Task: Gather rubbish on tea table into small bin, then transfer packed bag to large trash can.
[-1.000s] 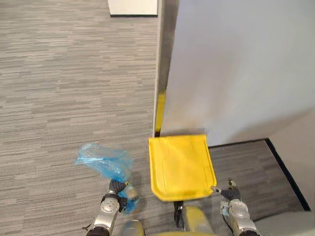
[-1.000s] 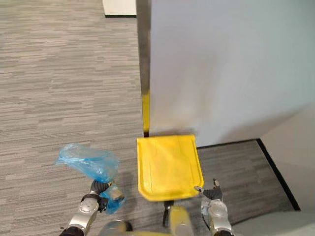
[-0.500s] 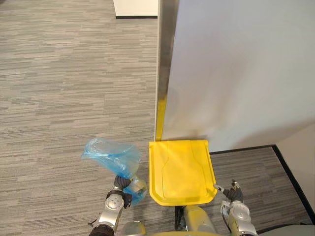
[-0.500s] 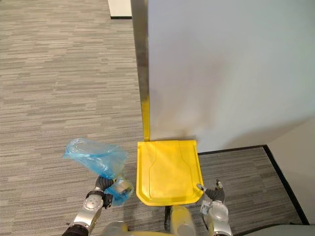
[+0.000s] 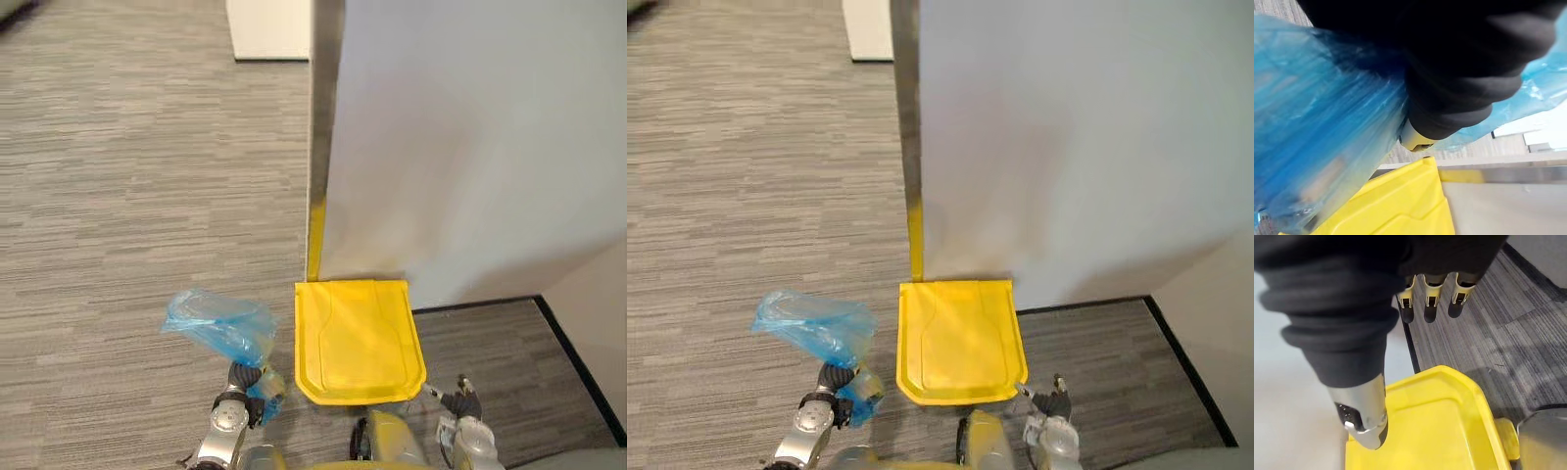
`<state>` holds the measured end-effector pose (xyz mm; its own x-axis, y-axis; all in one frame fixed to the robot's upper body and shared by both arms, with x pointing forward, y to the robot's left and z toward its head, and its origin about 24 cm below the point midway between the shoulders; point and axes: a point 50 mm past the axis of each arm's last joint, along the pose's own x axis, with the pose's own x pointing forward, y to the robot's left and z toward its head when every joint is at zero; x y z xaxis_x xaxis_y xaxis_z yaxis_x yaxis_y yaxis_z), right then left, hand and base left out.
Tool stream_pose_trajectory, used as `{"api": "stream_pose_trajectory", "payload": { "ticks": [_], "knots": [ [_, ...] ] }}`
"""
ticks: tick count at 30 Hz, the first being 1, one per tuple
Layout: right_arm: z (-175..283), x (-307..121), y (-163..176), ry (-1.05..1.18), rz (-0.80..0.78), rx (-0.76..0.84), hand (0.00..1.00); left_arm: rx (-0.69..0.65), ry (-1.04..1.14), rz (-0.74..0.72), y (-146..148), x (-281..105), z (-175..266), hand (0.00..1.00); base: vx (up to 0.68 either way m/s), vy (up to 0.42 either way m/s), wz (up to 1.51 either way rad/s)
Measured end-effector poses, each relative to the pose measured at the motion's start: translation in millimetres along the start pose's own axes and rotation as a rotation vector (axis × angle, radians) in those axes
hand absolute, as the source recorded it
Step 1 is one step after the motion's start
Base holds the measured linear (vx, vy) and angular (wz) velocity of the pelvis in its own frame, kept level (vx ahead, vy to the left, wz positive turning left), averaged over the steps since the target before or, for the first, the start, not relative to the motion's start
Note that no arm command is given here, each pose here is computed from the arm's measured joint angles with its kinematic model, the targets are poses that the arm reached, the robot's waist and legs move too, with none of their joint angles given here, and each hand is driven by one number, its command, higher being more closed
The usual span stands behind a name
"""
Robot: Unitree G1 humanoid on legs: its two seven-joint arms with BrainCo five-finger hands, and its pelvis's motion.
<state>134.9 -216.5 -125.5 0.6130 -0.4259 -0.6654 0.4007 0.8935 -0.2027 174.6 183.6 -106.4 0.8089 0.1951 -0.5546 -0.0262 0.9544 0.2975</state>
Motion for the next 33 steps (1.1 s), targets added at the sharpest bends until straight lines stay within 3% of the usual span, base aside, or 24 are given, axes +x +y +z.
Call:
{"api": "stream_pose_trajectory", "payload": {
  "ticks": [14, 23, 33],
  "knots": [
    [16.2, 13.7, -3.1, -0.024, -0.001, -0.049, 0.0, -0.09, 0.025, -0.012, -12.6, -1.7, 0.0, 1.0, -0.16, -0.104, 0.17],
    [-10.8, 4.9, -4.1, 0.069, -0.001, -0.041, 0.0, -0.028, 0.075, -0.011, -2.6, -6.1, -16.8, 1.0, -0.15, 0.189, 0.13],
    [0.1, 11.8, -3.1, 0.047, 0.002, -0.051, 0.0, 0.019, 0.114, 0.009, 10.0, -4.2, -26.4, 1.0, 0.06, 0.012, -0.14]
  ]
}}
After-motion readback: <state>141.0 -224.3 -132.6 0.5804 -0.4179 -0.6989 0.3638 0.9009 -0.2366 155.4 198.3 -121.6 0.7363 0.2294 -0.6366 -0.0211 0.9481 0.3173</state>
